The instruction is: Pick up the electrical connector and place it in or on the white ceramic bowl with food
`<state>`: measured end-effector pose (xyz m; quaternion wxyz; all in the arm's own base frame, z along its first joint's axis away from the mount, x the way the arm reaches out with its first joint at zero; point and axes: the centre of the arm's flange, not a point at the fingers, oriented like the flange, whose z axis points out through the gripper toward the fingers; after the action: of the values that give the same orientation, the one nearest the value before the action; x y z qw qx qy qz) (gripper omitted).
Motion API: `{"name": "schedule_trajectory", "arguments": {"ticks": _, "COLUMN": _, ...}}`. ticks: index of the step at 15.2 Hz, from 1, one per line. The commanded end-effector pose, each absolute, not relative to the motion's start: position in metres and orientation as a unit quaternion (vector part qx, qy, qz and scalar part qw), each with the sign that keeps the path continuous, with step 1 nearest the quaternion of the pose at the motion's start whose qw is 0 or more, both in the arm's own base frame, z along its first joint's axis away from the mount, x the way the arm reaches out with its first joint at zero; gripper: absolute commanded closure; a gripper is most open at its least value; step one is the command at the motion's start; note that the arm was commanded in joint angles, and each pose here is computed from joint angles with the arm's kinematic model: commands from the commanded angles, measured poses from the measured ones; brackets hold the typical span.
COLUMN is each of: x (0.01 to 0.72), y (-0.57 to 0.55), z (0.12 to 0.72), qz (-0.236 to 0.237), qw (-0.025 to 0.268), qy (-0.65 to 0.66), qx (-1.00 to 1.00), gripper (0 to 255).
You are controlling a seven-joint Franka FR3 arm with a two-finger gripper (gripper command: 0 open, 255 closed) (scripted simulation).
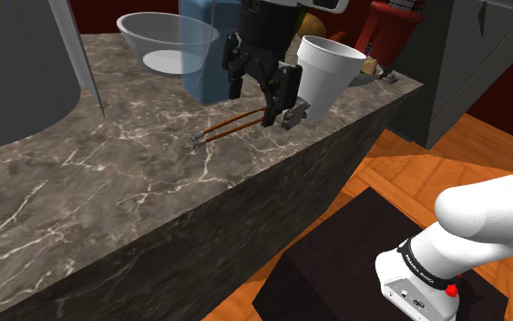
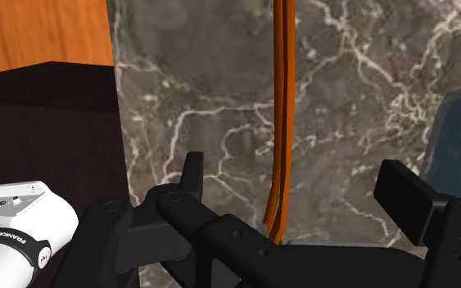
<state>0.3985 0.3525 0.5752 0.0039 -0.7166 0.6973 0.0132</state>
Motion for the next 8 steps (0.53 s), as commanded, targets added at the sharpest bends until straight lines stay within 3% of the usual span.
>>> {"name": "schedule_trajectory", "arguments": {"ticks": 1, "x": 0.3995, "y": 0.3534, "z": 0.5651, "qz": 0.013, "qw": 0.004, "qy": 0.698, "qx": -0.716, "gripper": 0}}
{"name": "schedule_trajectory", "arguments": {"ticks": 8, "x": 0.3994, "y": 0.3536, "z": 0.5568, "qz": 0.013, "qw": 0.004, "qy": 0.698, "qx": -0.716, "gripper": 0}}
